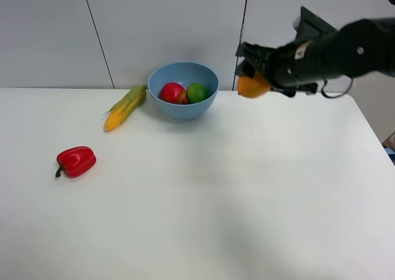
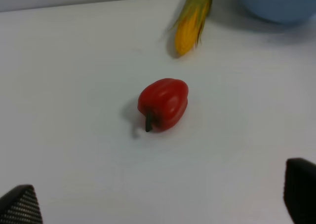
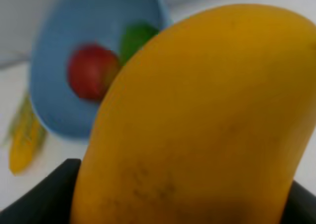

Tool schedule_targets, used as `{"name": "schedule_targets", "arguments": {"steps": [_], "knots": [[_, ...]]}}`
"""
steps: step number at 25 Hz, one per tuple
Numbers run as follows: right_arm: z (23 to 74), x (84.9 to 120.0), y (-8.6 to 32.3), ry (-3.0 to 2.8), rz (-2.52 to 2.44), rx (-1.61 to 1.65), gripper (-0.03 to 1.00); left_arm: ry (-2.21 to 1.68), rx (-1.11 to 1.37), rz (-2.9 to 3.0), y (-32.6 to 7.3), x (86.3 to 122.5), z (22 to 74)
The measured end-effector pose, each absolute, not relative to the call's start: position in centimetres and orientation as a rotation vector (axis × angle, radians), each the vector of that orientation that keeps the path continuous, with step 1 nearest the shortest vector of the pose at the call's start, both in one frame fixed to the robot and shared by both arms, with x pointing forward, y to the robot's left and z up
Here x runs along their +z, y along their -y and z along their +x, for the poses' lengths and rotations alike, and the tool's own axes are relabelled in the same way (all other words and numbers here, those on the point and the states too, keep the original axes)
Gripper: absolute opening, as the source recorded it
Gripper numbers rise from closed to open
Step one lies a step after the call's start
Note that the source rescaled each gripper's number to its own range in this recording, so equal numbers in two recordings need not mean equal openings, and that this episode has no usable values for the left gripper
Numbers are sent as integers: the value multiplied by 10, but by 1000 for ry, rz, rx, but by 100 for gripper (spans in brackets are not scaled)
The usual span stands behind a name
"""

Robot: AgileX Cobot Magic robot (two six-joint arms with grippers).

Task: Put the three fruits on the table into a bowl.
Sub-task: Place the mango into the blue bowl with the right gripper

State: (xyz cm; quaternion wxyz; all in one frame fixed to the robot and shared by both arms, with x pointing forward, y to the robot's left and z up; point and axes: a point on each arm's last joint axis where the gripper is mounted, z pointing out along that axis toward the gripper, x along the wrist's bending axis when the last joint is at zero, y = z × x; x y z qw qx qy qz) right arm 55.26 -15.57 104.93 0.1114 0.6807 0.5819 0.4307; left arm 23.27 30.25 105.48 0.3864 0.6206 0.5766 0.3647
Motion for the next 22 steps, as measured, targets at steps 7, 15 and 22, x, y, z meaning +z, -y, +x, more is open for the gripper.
{"name": "schedule_targets", "arguments": {"steps": [7,15,22], "knots": [[639,1049,91,-1900,1607,1279,0,-1468,928,1580,-303,1055,233],[694,976,37,-2147,1407,1096,43,-1468,928,1580,-303,1055,233],[693,984,35,-2168,1434,1102,98,-1468,928,1580,-303,1055,233]]}}
